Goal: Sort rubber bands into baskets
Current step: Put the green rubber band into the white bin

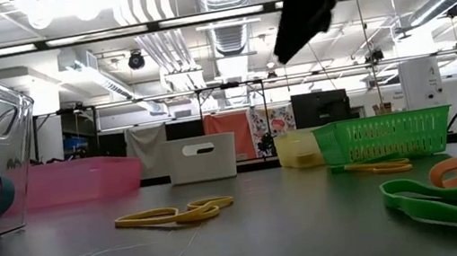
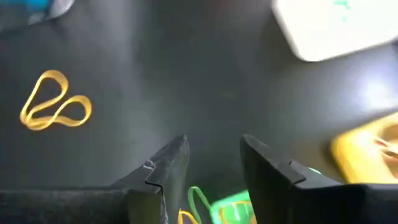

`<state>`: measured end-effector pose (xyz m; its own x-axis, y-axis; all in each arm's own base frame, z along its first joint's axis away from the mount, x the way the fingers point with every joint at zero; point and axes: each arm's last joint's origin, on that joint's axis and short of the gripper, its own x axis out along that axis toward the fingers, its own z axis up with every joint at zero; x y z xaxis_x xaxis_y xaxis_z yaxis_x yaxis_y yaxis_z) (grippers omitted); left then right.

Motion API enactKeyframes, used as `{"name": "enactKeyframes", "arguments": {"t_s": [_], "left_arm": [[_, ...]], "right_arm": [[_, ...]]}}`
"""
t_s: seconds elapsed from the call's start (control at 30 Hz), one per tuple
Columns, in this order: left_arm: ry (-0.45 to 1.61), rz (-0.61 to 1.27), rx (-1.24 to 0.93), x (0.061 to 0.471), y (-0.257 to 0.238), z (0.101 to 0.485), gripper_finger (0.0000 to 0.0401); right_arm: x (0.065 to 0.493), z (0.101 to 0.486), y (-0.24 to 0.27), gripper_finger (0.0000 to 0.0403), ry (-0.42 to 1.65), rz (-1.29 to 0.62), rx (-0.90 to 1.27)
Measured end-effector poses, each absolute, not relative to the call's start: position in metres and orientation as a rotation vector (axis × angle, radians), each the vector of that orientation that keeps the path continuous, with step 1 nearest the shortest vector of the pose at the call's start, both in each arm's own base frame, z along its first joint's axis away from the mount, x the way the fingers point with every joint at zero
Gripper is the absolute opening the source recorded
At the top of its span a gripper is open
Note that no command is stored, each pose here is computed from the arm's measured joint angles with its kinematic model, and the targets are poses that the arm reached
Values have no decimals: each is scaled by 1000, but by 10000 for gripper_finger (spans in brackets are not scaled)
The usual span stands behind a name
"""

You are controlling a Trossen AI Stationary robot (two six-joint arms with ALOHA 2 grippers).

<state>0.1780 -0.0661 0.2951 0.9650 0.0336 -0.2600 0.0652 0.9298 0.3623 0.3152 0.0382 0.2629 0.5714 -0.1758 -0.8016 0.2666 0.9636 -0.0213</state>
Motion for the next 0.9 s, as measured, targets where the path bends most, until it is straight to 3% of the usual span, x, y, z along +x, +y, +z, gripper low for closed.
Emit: {"name": "enactKeyframes", "arguments": {"t_s": [0.13, 0.43, 0.9], "left_arm": [[270, 16, 394, 177, -65, 296, 162], [300, 46, 414, 170, -60, 295, 162], [307, 46, 415, 168, -60, 295, 162]], "right_arm": [[339, 242, 44, 137, 1085, -162, 51], [360, 191, 49, 145, 1448, -144, 26], [363, 173, 54, 137, 1512, -88, -50]]}}
